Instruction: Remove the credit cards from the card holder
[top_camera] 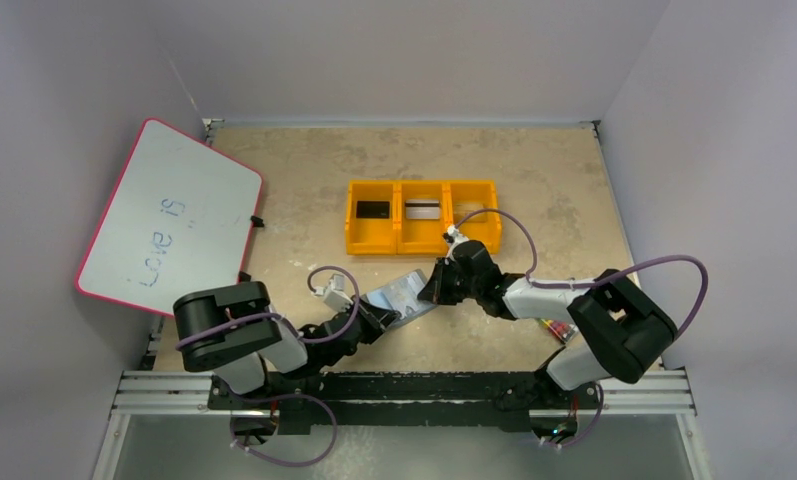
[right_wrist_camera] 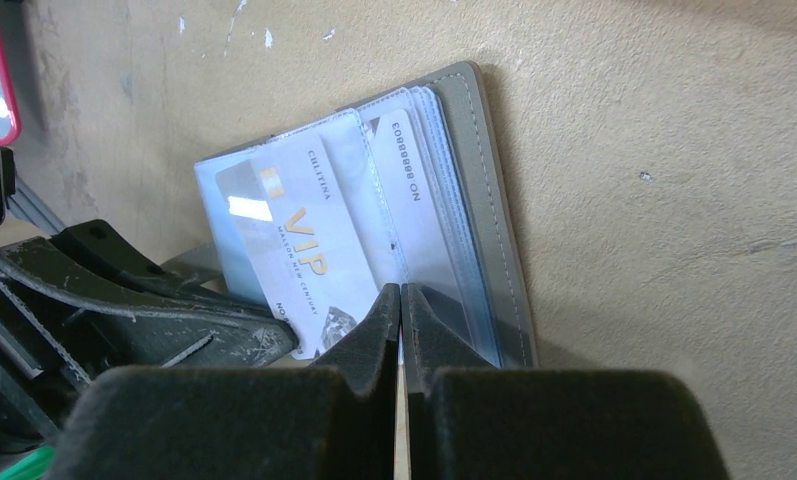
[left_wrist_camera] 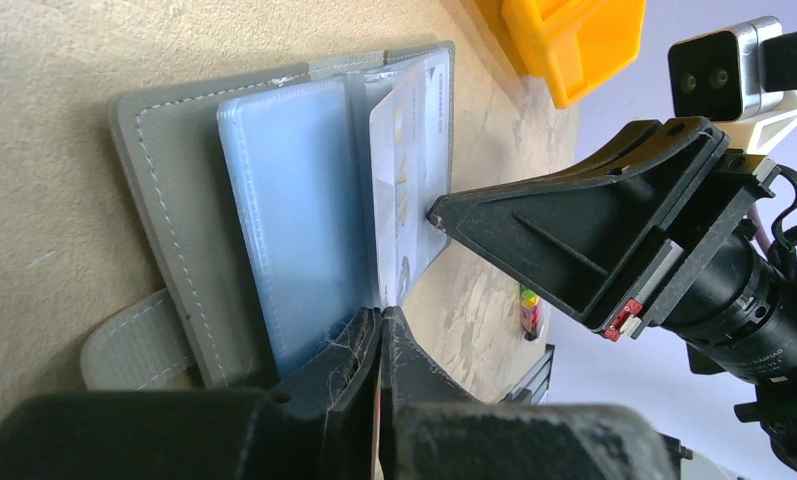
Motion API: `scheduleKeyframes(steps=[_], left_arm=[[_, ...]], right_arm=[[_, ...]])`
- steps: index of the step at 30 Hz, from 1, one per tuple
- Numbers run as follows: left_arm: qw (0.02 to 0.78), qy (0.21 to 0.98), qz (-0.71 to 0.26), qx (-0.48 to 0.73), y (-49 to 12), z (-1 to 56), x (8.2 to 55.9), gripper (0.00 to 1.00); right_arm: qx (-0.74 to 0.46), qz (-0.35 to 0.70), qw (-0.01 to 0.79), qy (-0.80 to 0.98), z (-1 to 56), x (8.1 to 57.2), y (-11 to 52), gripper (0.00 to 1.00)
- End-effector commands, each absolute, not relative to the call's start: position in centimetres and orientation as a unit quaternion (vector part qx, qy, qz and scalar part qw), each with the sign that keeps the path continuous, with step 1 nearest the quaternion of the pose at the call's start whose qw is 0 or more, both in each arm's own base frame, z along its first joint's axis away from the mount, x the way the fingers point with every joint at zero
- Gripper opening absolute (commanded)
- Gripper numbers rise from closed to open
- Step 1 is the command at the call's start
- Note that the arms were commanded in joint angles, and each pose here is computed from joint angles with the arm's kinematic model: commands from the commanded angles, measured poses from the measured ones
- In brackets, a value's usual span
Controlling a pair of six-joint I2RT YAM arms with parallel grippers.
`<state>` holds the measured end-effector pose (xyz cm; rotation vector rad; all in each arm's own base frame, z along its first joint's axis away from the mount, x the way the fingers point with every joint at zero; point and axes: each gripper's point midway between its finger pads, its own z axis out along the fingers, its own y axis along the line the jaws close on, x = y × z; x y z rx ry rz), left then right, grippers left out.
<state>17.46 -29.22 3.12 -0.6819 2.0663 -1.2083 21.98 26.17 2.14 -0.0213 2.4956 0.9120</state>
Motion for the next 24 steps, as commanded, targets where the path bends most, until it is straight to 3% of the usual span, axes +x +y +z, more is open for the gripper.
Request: scheduleKeyframes(steps=[1, 20, 24], left_arm=[[0.327, 0.784, -0.457, -0.265, -28.7, 3.3, 17.5, 0.0], [0.335, 0.802, -0.418, -0.263, -26.3, 3.1, 16.9, 0.0], [0.358, 0.806, -0.401, -0.246, -25.7, 4.5, 17.2, 0.0]], right_arm=[[0.003, 0.26, 0.217, 0.941, -1.0, 21.0, 23.6, 0.0], [-0.011, 0.29, 0.242, 0.926, 1.6, 22.0, 24.8, 0.0], [-0.029, 0.329, 0.27, 0.905, 5.0, 22.6, 26.0, 0.12]])
